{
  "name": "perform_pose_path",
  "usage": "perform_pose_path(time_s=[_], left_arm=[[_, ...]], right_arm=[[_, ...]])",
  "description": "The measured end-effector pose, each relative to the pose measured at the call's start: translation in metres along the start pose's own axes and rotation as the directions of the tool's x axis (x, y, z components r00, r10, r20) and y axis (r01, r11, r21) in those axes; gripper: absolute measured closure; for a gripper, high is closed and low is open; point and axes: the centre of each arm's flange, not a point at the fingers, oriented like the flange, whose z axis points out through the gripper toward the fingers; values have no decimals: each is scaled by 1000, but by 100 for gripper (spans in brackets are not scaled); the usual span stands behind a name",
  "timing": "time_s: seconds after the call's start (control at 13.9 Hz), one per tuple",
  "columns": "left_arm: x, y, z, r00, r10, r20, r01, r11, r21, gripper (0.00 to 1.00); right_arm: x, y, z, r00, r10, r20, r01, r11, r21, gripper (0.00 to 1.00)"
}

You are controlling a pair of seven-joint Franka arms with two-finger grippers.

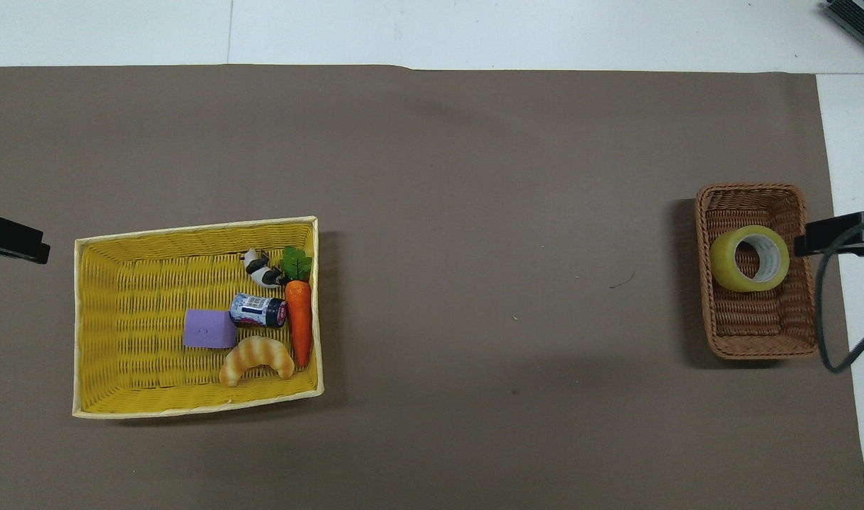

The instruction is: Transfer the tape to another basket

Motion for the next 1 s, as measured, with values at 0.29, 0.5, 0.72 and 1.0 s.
perform_pose_path(time_s=[0.29, 0.5, 0.72, 1.0], left_arm=[[0, 0, 0, 1000, 0, 0, 0, 1000, 0, 0], [0, 0, 0, 1000, 0, 0, 0, 1000, 0, 0], [0, 0, 0, 1000, 0, 0, 0, 1000, 0, 0], [0, 0, 0, 1000, 0, 0, 0, 1000, 0, 0]], right_arm=[[-2, 0, 1, 1000, -1, 2, 1, 1000, 0, 0], [-2, 0, 2, 1000, -14, 3, 14, 1000, 0, 0], [-2, 0, 2, 1000, -17, 3, 17, 1000, 1, 0], [-2, 0, 2, 1000, -18, 3, 18, 1000, 0, 0]])
